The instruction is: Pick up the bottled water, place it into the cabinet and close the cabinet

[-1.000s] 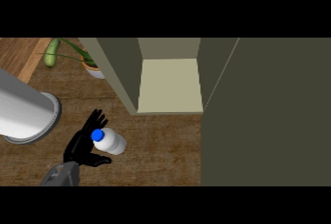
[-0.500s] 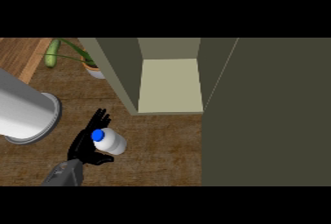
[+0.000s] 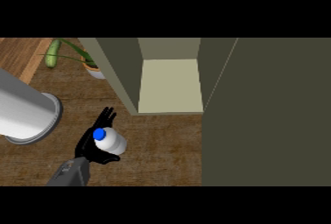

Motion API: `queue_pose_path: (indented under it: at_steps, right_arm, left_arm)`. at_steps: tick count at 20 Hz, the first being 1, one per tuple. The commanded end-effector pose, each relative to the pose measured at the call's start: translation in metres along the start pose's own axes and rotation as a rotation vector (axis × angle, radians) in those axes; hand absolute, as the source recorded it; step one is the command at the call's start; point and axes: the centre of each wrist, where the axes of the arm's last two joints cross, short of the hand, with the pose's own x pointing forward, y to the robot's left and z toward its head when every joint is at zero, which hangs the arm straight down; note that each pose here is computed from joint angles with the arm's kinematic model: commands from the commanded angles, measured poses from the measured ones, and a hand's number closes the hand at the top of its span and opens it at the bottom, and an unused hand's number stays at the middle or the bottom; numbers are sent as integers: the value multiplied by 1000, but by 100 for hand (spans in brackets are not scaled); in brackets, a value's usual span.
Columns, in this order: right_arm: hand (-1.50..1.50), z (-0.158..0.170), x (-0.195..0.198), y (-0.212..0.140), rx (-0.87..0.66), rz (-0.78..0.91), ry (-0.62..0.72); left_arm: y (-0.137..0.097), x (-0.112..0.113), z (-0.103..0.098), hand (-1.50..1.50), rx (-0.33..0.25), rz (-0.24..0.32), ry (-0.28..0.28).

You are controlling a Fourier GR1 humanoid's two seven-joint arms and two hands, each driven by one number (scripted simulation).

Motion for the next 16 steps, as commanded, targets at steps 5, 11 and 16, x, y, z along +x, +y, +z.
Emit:
queue_pose_path:
  at_steps: [5,11,16]
  right_arm:
    - [-150,6,0,5,6,-11,-6]
    - [-150,-3,12,-4,3,3,-1]
    - [-150,15,-1,-4,-14,-3,11]
  left_arm:
    - [-19,-21,1,150,-159,87,13]
    - [-32,-26,-7,150,-156,81,-23]
    - [-11,-18,12,150,61,60,-117]
